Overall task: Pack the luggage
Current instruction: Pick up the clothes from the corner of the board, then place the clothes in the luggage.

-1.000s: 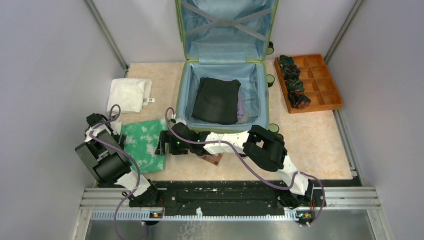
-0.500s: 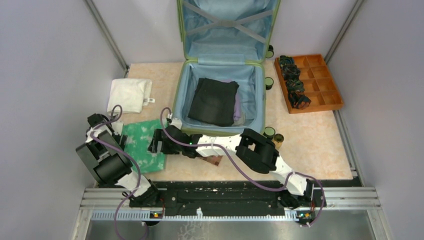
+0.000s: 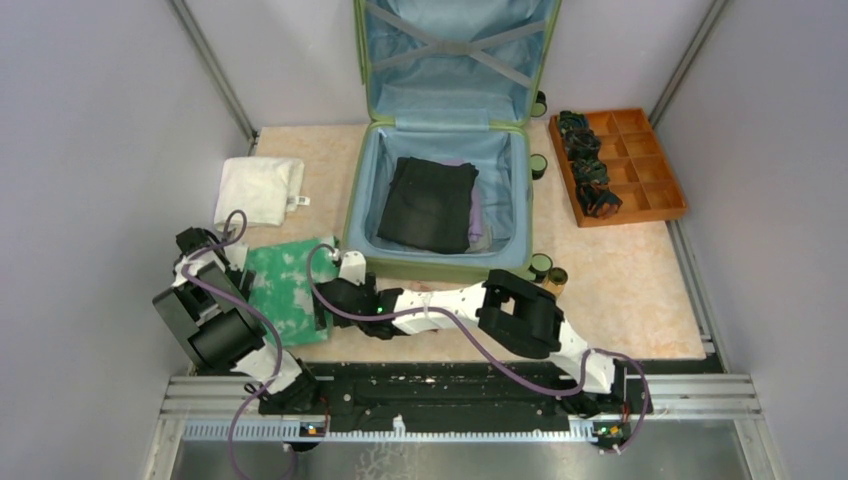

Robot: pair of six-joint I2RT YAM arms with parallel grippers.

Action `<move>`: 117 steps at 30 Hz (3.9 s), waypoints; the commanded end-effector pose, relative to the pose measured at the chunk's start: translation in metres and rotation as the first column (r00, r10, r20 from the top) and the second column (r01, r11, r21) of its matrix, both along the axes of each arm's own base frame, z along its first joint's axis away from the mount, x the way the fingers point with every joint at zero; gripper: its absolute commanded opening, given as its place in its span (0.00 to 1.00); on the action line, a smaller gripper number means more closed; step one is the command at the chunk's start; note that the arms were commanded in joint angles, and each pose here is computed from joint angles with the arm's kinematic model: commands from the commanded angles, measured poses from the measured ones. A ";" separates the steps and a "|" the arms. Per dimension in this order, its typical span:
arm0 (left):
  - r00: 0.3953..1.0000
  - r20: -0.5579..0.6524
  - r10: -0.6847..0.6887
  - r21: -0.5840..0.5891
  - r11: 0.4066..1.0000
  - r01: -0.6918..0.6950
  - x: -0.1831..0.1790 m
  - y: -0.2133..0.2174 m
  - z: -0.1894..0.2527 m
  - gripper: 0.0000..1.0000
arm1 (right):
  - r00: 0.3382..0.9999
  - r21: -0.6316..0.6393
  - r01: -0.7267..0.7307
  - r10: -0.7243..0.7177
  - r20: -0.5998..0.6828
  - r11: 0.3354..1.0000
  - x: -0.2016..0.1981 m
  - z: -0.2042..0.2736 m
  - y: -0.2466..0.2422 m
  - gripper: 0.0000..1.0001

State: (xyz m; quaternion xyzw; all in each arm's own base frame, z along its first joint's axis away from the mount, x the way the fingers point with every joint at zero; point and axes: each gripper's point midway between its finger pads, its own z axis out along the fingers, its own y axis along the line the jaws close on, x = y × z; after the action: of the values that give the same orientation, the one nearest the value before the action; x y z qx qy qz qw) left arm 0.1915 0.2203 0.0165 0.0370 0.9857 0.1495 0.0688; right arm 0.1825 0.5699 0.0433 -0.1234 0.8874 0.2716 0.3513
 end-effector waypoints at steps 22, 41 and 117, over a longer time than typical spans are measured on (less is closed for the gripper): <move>0.996 -0.087 -0.036 -0.256 0.967 0.013 -0.034 -0.058 -0.067 0.79 | 0.983 0.160 0.078 -0.049 -0.175 0.984 -0.021 -0.033 0.037 0.89; 0.973 -0.120 -0.196 -0.301 0.941 0.153 -0.059 -0.085 -0.055 0.75 | 0.985 0.320 -0.168 0.173 0.013 0.933 -0.028 0.040 0.049 0.43; 0.982 0.124 0.140 -0.280 0.955 -0.100 -0.022 -0.026 -0.004 0.79 | 0.992 0.126 0.130 -0.128 -0.018 0.984 0.235 0.114 -0.226 0.27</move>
State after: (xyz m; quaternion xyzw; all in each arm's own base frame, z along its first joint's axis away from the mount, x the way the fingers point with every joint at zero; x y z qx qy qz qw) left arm 0.1696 0.2015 0.0164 -0.0584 0.9903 0.0287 0.1229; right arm 0.4255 0.3598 0.1565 -0.0658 0.8630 0.3294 0.3773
